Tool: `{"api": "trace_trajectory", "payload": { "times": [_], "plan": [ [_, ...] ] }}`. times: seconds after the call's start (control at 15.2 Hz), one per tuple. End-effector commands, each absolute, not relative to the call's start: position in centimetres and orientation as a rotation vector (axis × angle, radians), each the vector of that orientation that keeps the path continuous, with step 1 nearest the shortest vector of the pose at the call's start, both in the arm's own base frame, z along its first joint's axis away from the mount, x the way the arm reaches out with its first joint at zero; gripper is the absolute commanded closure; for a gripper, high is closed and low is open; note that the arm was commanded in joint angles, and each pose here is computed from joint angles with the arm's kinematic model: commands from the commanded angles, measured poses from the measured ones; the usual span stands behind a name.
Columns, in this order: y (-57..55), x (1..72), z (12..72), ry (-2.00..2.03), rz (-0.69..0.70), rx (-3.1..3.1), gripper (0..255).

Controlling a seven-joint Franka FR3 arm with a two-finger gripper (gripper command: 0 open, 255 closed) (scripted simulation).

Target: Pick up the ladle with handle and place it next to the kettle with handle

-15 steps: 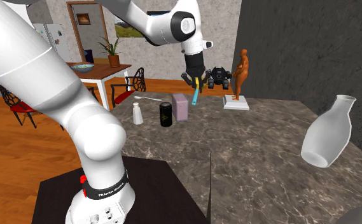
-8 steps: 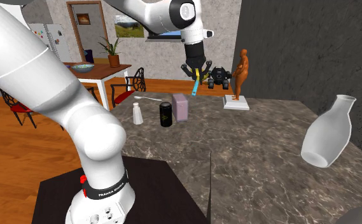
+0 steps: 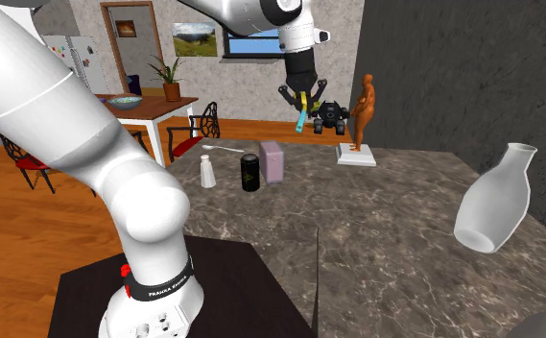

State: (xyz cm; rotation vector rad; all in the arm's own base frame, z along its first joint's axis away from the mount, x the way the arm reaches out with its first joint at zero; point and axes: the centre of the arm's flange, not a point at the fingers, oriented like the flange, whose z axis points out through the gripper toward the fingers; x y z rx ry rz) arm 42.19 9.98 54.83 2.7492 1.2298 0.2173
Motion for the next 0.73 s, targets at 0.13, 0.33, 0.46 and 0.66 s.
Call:
{"api": "trace_trajectory", "payload": {
  "times": [0.13, 0.33, 0.46, 0.66],
  "plan": [
    [5.4, 43.6, 54.9, 1.232, 0.217, 2.748, 255],
    [1.7, 44.9, 55.0, 1.232, 0.217, 2.748, 255],
    [-0.9, 45.7, 55.0, 1.232, 0.217, 2.748, 255],
    [-4.6, 46.9, 55.0, 1.232, 0.217, 2.748, 255]
  ]
}}
